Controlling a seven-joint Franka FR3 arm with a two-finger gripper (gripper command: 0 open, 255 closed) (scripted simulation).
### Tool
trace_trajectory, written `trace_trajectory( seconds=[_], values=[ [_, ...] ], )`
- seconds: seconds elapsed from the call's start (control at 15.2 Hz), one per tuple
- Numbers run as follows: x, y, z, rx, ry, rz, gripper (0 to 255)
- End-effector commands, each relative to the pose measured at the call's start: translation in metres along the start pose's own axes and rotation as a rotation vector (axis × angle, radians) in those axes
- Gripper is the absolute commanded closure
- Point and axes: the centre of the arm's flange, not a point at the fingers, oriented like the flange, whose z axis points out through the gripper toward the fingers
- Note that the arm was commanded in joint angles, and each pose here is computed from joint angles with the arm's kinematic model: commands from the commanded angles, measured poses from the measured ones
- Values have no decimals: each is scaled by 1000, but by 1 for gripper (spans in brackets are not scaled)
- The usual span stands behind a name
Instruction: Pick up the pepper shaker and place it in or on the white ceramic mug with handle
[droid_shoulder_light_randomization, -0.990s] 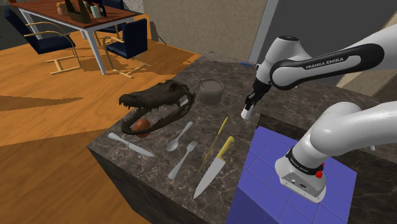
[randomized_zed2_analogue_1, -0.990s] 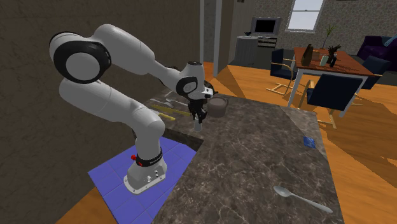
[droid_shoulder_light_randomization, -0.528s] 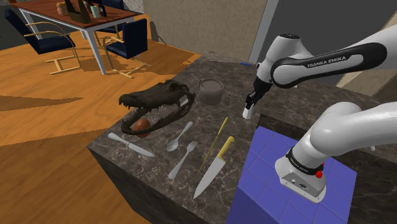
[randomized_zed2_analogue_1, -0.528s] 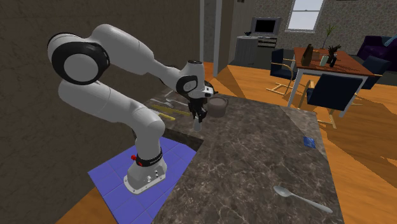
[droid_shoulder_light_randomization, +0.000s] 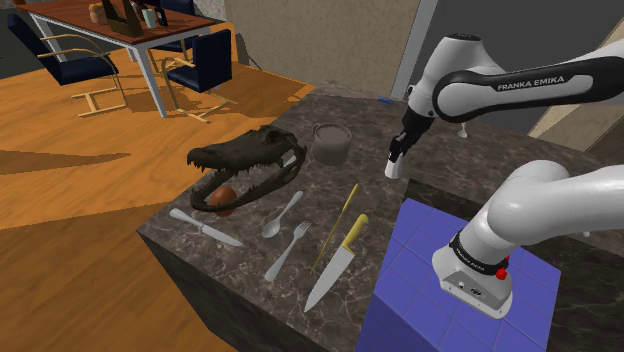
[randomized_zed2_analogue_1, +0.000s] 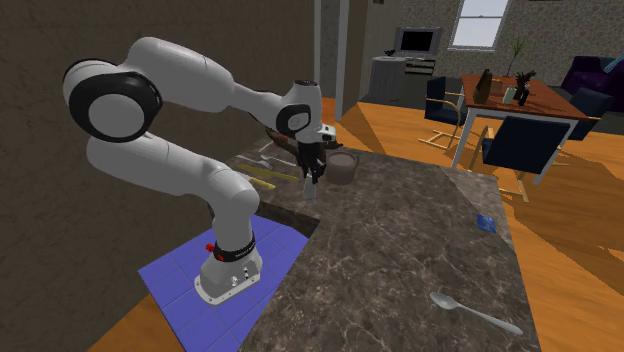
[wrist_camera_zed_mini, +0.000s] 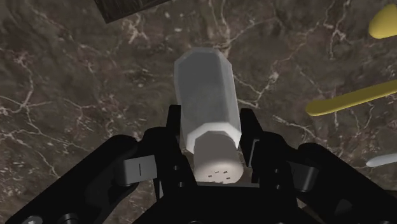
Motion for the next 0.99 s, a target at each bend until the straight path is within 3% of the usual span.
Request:
trace_trajectory(
  seconds=[0.0,0.92],
  values=[
    [0,-1,-11,0,0,0,255],
    [6,-4,-85,0,0,0,255]
  ],
)
